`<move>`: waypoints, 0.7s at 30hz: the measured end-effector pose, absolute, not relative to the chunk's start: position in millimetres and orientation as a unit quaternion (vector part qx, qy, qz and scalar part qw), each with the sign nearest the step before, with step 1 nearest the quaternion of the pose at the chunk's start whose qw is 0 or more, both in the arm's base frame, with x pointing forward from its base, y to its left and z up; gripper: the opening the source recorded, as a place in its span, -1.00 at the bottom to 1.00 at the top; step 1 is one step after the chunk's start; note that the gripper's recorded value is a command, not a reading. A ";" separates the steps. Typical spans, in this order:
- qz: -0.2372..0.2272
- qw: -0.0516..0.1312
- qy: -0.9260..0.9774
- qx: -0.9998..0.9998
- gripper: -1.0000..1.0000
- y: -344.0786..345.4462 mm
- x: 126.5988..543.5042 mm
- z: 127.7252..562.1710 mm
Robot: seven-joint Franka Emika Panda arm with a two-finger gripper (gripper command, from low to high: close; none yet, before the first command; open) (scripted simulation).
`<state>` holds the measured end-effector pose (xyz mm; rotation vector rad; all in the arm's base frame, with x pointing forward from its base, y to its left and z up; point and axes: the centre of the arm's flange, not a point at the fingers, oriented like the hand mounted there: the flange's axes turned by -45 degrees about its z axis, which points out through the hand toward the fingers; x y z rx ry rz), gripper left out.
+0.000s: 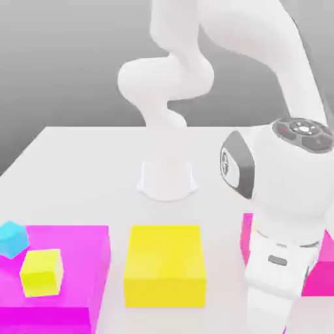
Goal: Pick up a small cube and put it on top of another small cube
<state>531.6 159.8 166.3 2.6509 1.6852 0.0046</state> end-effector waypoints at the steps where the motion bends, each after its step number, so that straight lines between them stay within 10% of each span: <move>1: 0.001 0.000 0.537 0.843 0.00 159.8 531.1 150.8; 2: 0.000 0.000 0.538 0.843 -1.00 159.6 530.6 140.1; 13: -0.001 0.000 0.535 0.845 -1.00 156.4 531.0 191.2; 21: 0.000 0.017 0.348 0.937 -1.00 -40.8 526.2 269.4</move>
